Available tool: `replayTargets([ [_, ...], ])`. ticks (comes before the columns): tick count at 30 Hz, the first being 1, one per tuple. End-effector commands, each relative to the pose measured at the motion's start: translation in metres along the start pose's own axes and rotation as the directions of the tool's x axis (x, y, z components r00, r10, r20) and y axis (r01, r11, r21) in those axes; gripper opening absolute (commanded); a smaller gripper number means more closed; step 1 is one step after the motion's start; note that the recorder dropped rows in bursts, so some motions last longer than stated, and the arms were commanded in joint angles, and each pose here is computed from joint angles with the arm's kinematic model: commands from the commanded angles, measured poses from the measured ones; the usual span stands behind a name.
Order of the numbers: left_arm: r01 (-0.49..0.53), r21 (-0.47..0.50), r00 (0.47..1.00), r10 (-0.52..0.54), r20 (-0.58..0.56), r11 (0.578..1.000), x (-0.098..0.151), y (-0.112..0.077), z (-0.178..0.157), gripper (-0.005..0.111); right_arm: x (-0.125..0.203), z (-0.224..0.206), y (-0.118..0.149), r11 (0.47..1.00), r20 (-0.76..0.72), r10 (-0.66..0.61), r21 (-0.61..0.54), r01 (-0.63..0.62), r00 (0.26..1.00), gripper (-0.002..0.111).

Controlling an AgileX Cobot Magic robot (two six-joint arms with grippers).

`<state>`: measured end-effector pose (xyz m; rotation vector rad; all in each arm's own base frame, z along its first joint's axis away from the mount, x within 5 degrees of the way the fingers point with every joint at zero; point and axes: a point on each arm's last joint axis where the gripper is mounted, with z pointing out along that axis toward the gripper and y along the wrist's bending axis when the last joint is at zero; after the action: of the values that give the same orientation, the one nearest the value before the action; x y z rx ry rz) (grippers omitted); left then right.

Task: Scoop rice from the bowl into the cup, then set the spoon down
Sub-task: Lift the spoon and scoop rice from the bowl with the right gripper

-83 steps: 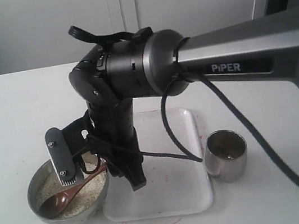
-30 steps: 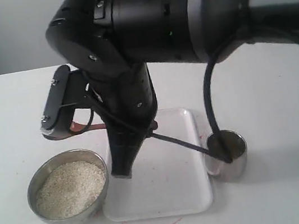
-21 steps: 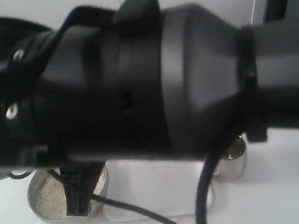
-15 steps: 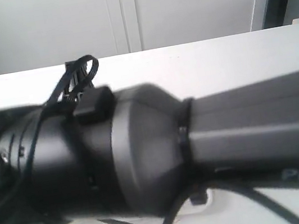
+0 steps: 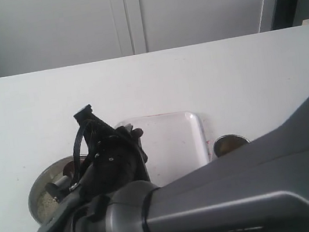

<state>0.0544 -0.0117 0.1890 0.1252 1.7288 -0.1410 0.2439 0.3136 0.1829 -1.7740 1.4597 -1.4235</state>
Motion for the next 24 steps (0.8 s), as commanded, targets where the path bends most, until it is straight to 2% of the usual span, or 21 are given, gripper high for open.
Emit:
replayTargets([
  [1,0.011,0.010,1.000,-0.011,0.004,1.000,-0.002,-0.001,-0.001,0.014,0.001,0.013,0.001,0.998,-0.030,0.049,0.029,-0.048,0.998,0.000],
  [24,0.011,0.010,1.000,-0.011,0.004,1.000,-0.002,-0.001,-0.001,0.014,-0.001,0.013,0.015,0.992,-0.044,-0.030,-0.122,0.025,0.999,0.000],
])
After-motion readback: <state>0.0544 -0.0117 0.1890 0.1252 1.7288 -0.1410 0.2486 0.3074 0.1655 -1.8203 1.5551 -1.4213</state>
